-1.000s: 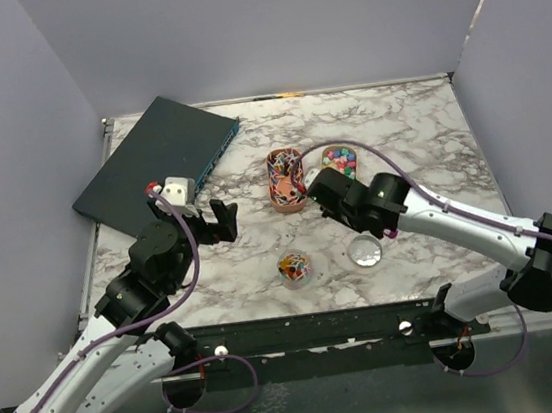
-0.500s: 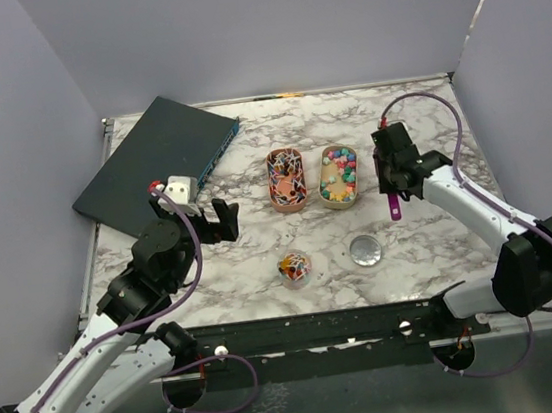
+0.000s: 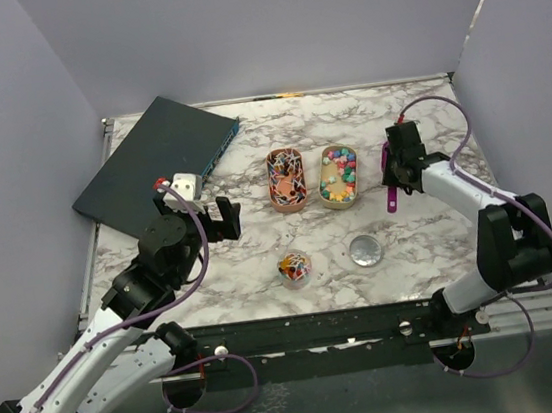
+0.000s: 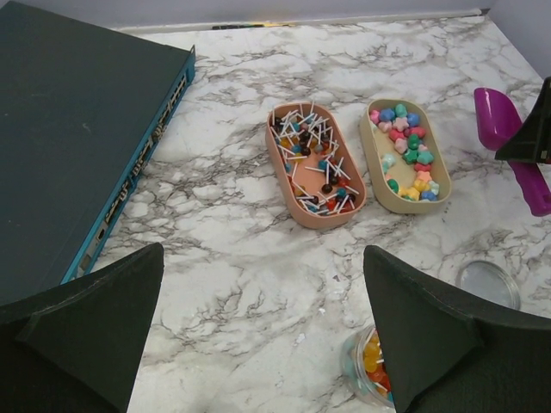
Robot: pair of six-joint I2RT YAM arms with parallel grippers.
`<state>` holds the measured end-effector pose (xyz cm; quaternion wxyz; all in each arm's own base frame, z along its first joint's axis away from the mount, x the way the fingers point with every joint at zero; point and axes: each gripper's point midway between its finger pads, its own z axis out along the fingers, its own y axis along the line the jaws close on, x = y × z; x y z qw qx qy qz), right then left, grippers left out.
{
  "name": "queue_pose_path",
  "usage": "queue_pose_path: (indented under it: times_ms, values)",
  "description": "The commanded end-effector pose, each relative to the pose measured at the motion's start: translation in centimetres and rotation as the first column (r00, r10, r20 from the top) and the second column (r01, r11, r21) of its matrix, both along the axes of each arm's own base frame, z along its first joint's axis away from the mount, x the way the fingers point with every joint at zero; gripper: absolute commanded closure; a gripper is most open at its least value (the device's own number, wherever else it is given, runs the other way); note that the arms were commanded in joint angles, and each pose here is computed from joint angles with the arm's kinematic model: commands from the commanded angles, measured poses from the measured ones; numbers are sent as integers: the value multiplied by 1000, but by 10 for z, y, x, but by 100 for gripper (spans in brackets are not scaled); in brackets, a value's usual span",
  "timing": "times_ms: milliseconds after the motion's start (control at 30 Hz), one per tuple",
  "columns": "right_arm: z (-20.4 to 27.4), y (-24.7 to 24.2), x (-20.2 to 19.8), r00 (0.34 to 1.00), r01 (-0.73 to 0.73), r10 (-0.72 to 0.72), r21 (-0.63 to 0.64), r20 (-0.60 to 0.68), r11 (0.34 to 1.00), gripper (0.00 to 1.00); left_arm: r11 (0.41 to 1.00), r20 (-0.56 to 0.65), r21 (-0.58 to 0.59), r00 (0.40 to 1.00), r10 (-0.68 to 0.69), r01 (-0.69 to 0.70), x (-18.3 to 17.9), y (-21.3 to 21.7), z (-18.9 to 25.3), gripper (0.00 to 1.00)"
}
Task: Pack the candies
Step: Place the spatula at the center of the board.
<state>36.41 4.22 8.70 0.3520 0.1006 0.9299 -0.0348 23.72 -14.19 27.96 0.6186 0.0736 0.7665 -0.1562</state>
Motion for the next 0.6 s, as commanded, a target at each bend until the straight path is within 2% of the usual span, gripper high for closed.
queue_pose_path:
  times_ms: [0, 300, 467, 567]
  values:
    - [-11, -1, 17, 1000, 25, -26, 55, 18, 998, 99, 999, -9, 26, 1000, 18, -18, 2, 5, -7, 1]
    - [-41, -19, 24, 993, 113, -111, 100, -26, 989, 94, 999, -9, 30, 1000, 25, -24, 2, 6, -8, 1]
    - [-48, -24, 23, 991, 131, -129, 95, -32, 987, 73, 999, -12, 30, 1000, 23, -23, 3, 6, -8, 1]
    - [-47, -27, 23, 990, 140, -138, 91, -23, 986, 65, 999, -17, 34, 1000, 22, -21, 3, 5, -10, 1]
